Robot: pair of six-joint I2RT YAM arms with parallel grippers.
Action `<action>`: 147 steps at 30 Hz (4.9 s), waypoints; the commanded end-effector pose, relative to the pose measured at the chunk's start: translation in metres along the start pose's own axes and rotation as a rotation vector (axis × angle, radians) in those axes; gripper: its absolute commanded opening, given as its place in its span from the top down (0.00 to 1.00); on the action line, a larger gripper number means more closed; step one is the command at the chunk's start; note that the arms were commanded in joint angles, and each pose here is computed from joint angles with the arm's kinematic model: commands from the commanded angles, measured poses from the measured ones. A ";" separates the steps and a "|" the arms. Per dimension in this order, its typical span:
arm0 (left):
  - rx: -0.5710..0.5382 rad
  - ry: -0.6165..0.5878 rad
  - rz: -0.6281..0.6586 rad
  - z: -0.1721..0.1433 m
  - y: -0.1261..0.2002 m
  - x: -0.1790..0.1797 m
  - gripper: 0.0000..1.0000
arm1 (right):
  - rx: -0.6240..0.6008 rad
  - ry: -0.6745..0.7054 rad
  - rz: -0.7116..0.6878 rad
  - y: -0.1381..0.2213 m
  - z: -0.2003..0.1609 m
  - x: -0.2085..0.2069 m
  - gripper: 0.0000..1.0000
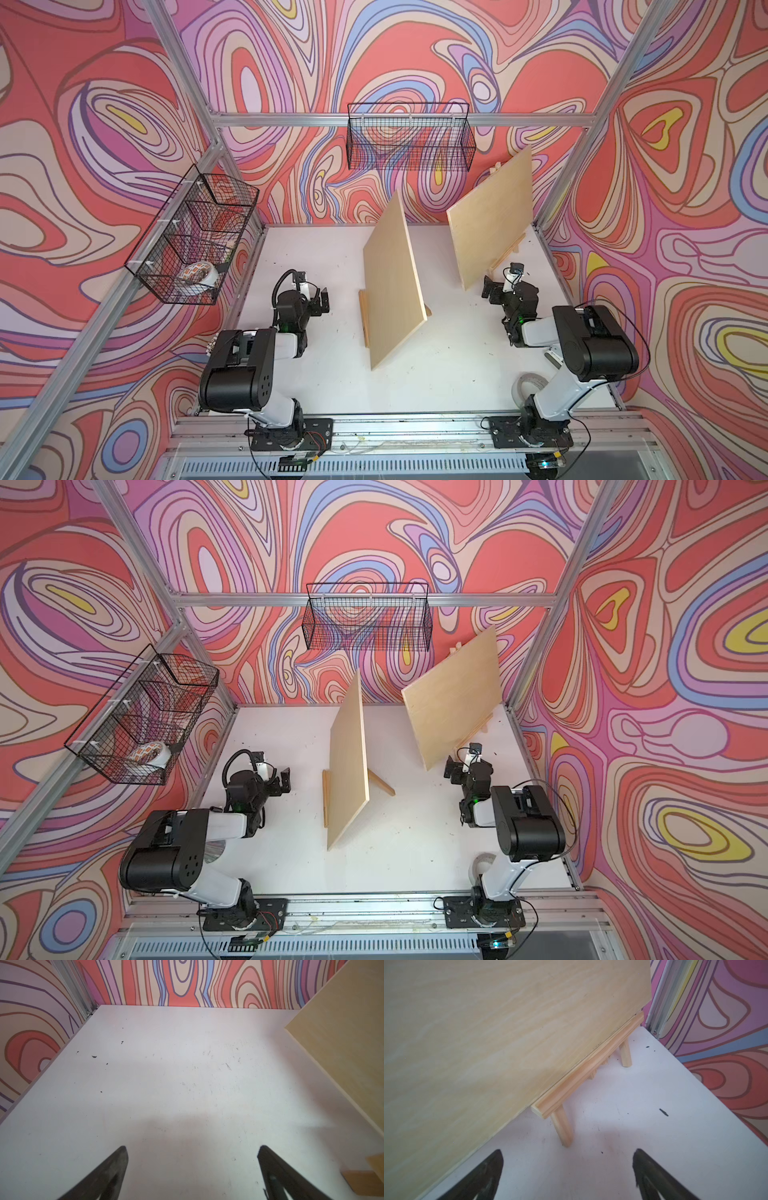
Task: Disassemble the easel
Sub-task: Move the easel to the center of the board.
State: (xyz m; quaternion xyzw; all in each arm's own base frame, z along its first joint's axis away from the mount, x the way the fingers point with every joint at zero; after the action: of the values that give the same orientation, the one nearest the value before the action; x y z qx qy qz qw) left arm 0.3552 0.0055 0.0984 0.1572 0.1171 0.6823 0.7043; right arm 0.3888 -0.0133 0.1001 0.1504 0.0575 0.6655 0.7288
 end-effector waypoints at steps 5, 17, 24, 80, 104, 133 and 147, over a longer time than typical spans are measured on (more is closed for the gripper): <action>-0.023 -0.002 -0.002 0.005 0.001 0.000 0.00 | -0.011 0.014 0.012 0.000 0.004 0.005 0.02; -0.022 -0.002 -0.003 0.004 0.000 0.000 0.00 | -0.010 0.014 0.014 0.000 0.004 0.006 0.02; -0.022 -0.003 -0.002 0.005 0.000 0.000 0.00 | -0.009 0.014 0.014 0.000 0.004 0.005 0.01; 0.621 0.301 -0.237 0.072 0.144 -0.093 0.03 | 0.322 -0.549 0.488 0.219 0.209 0.165 0.37; 0.784 0.745 -0.329 -0.004 0.127 -0.129 0.07 | 0.489 -0.154 0.561 0.310 0.147 0.280 0.23; 0.686 1.054 -0.282 -0.057 0.102 -0.136 0.36 | 0.424 -0.131 0.664 0.285 0.076 0.297 0.67; 0.666 1.074 -0.349 -0.056 0.090 -0.145 0.41 | 0.310 0.147 0.605 0.263 0.062 0.301 0.93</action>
State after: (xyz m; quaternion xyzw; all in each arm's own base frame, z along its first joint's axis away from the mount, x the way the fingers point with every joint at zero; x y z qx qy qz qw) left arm 0.2412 -0.1295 0.0751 -0.0069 0.6769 0.4781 0.5597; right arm 0.1904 0.2950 0.2963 0.2658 0.0957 0.8419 0.4598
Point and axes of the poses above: each gripper's point midway between its finger pads, its own y axis back along the fingers, its own x axis along the line the jaws close on, z = x × y, the point moved 4 cm from there along y, back along the fingers, and after that the axes turned 6 degrees about -y, right-handed, at the moved point
